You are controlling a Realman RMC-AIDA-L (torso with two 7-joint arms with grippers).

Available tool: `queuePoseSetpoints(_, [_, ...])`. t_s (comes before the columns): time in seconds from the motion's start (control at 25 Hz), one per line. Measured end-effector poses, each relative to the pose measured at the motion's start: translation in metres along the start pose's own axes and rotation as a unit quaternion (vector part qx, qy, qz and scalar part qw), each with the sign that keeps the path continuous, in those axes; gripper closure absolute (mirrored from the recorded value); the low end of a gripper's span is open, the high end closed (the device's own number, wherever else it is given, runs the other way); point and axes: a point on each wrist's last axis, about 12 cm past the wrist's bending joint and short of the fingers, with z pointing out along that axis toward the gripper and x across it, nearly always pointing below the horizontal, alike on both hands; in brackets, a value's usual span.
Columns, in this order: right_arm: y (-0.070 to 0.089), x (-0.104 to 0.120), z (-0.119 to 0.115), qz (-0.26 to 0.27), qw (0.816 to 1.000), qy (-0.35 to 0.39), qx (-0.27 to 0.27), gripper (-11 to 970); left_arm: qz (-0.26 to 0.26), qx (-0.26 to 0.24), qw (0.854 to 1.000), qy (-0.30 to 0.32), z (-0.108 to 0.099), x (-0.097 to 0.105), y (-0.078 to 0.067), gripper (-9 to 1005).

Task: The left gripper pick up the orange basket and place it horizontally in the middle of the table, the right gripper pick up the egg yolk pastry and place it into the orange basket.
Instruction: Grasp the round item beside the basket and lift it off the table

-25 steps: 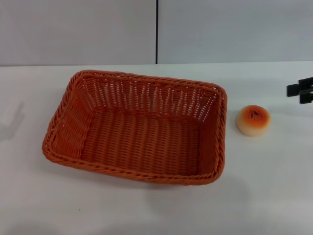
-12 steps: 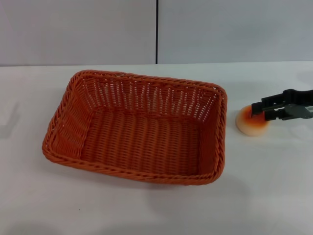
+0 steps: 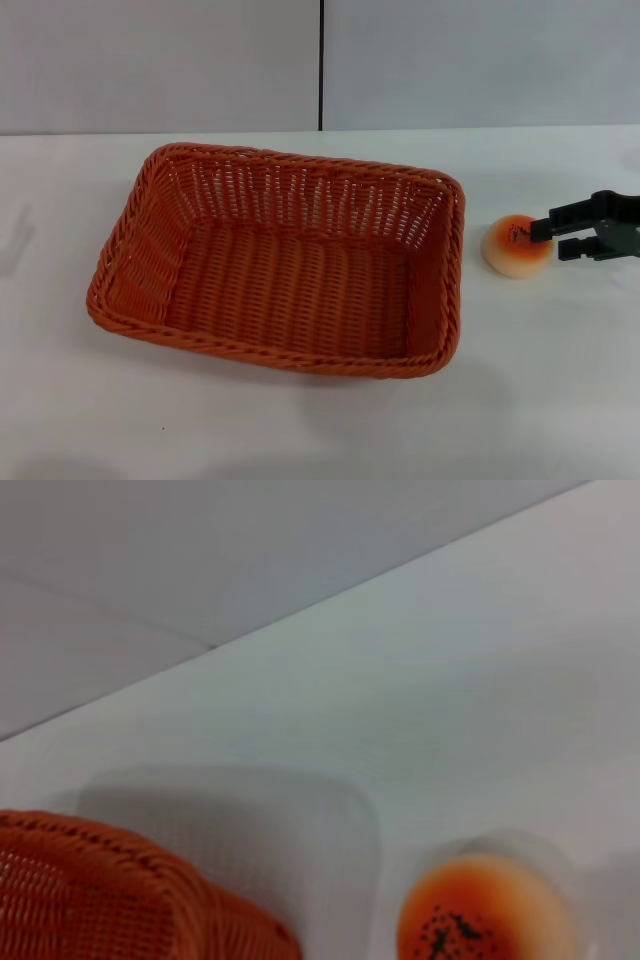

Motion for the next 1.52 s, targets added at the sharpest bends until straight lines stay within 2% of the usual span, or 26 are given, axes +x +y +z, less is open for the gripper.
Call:
queuePoseSetpoints(0.36, [-0.012, 0.005, 0.011, 0.008, 1.000, -0.005, 0.013, 378, -0.002, -0.002, 1.000, 0.001, 0.000, 0.001, 0.000, 266])
queuePoseSetpoints(0.92, [-0.015, -0.003, 0.018, -0.021, 0.998, -0.030, 0.044, 377, -0.011, -0.001, 1.000, 0.002, -0.001, 0.003, -0.004, 268])
queuePoseSetpoints(1.24, [-0.008, -0.007, 0.025, -0.047, 0.997, -0.037, 0.041, 448, -0.012, -0.002, 1.000, 0.002, -0.002, 0.003, -0.004, 270])
queuePoseSetpoints(1.4, [-0.003, -0.012, 0.029, -0.054, 0.997, -0.044, 0.043, 595, -0.014, -0.003, 1.000, 0.003, -0.002, 0.004, -0.004, 270])
queuePoseSetpoints(1.52, [-0.002, -0.013, 0.030, -0.055, 0.996, -0.048, 0.044, 610, -0.014, -0.003, 1.000, 0.003, -0.001, 0.004, -0.005, 271])
